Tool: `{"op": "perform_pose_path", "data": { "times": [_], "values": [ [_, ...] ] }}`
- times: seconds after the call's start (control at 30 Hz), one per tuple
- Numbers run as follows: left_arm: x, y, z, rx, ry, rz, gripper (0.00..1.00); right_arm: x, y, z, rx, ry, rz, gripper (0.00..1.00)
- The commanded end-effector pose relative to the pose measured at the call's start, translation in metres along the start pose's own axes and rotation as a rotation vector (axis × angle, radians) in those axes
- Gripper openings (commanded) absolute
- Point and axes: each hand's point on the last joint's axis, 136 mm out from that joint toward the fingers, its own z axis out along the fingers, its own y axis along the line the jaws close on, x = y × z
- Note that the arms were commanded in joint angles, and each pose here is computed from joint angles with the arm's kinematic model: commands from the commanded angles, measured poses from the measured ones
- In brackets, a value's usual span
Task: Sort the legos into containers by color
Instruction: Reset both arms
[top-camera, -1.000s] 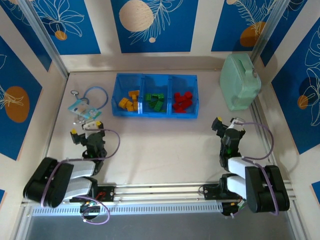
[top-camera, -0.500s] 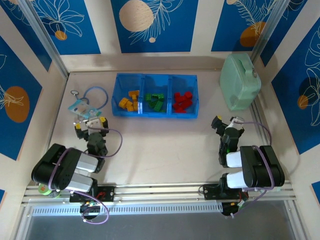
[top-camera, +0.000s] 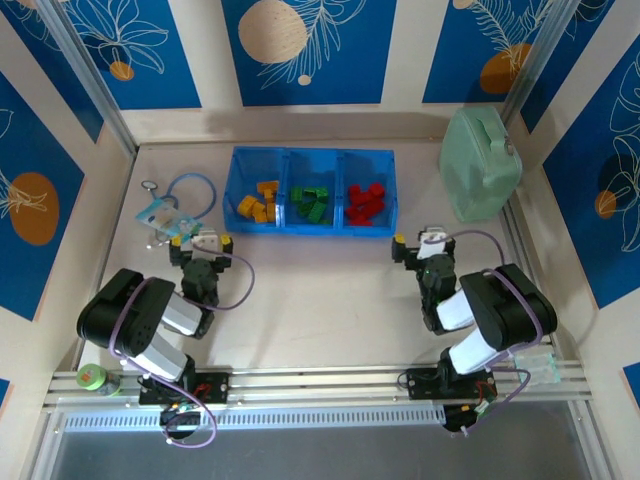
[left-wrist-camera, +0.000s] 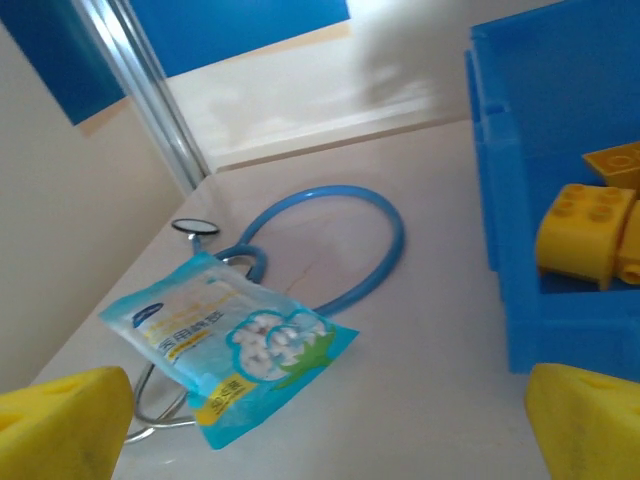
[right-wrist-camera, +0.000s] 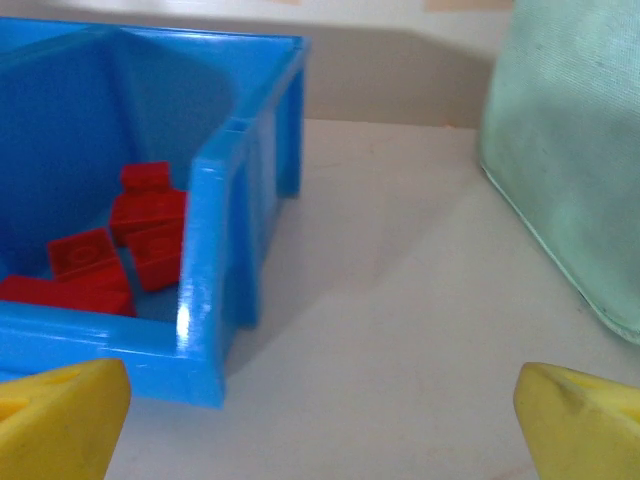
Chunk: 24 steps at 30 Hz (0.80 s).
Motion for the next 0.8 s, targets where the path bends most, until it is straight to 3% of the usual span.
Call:
{"op": "perform_pose_path", "data": {
  "times": [0.0,0.17,0.33,0.6,0.67,0.7,0.77],
  "values": [
    [-0.013,-0.009,0.002,0.041,-0.048,0.003,1.00,-0.021,0.001,0.002,-0.011,-0.078,-0.049,0.99],
    [-0.014,-0.009,0.006,0.036,-0.050,0.005,1.00,-0.013,-0.012,0.017,0.004,-0.029,0.015,0.99],
    [-0.014,-0.009,0.009,0.039,-0.046,0.006,1.00,0.002,-0.042,0.047,0.011,0.197,0.179,0.99],
    [0.000,-0.007,0.036,0.114,0.118,-0.050,1.00,-0.001,-0.030,0.044,-0.005,0.164,0.120,0.99],
    [0.015,0.002,0.051,0.124,0.185,-0.134,1.00,-0.002,-0.027,0.043,-0.011,0.154,0.110,0.99],
    [0.014,0.005,0.054,0.119,0.140,-0.150,1.00,-0.002,-0.027,0.042,-0.012,0.152,0.110,0.99],
    [0.019,0.006,0.051,0.121,0.198,-0.158,1.00,-0.002,-0.026,0.041,-0.015,0.146,0.105,0.99]
  ]
}}
